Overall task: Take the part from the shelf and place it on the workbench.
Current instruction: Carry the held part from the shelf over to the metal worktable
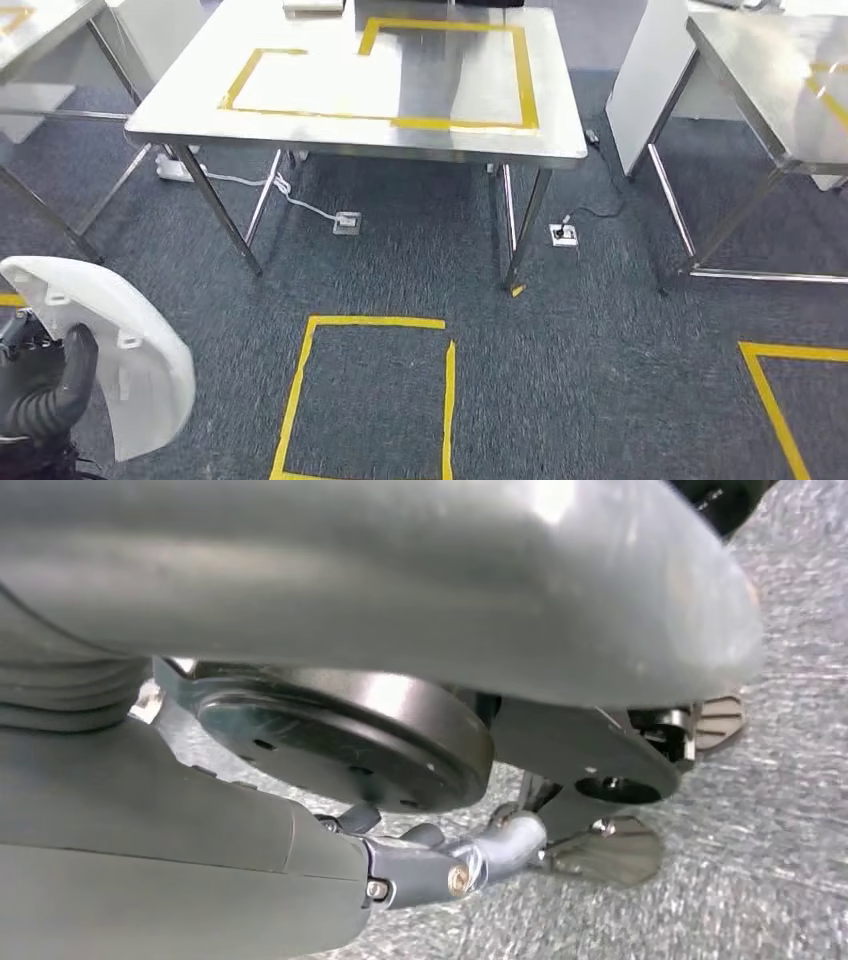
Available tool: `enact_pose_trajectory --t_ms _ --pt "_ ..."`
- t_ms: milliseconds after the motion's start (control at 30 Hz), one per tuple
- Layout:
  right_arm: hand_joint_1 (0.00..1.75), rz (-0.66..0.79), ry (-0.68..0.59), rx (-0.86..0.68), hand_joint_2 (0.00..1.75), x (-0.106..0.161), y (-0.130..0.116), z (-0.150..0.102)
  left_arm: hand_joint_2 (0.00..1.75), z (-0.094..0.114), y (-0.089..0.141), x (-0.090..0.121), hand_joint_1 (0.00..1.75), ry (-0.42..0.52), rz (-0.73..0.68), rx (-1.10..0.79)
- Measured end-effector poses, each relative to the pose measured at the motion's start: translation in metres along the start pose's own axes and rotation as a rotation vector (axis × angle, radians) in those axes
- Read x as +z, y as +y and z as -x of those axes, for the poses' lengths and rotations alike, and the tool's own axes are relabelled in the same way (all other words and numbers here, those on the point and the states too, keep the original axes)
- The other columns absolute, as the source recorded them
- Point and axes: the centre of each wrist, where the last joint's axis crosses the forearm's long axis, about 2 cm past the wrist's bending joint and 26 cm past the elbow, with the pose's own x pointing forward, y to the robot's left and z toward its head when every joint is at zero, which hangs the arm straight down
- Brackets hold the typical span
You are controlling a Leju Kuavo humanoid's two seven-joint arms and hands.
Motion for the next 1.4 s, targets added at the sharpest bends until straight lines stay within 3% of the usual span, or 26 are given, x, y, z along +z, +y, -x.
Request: enact_pose_trajectory --t_ms 333,600,1400 --pt "0.0 0.002 0.042 -0.004 0.0 0.001 -0.002 0.007 1.75 -0.012 0.0 0.005 1.75 -0.003 0.006 -0.016" --pt "0.0 0.014 0.042 -0.008 0.0 0.001 -0.005 0.001 1.75 -0.016 0.0 -0.007 1.75 -0.024 0.02 -0.045" --pt "0.0 0.034 0.05 -0.069 0.0 0.001 -0.006 0.004 1.75 0.008 0.002 -0.025 1.75 0.022 0.008 -0.057"
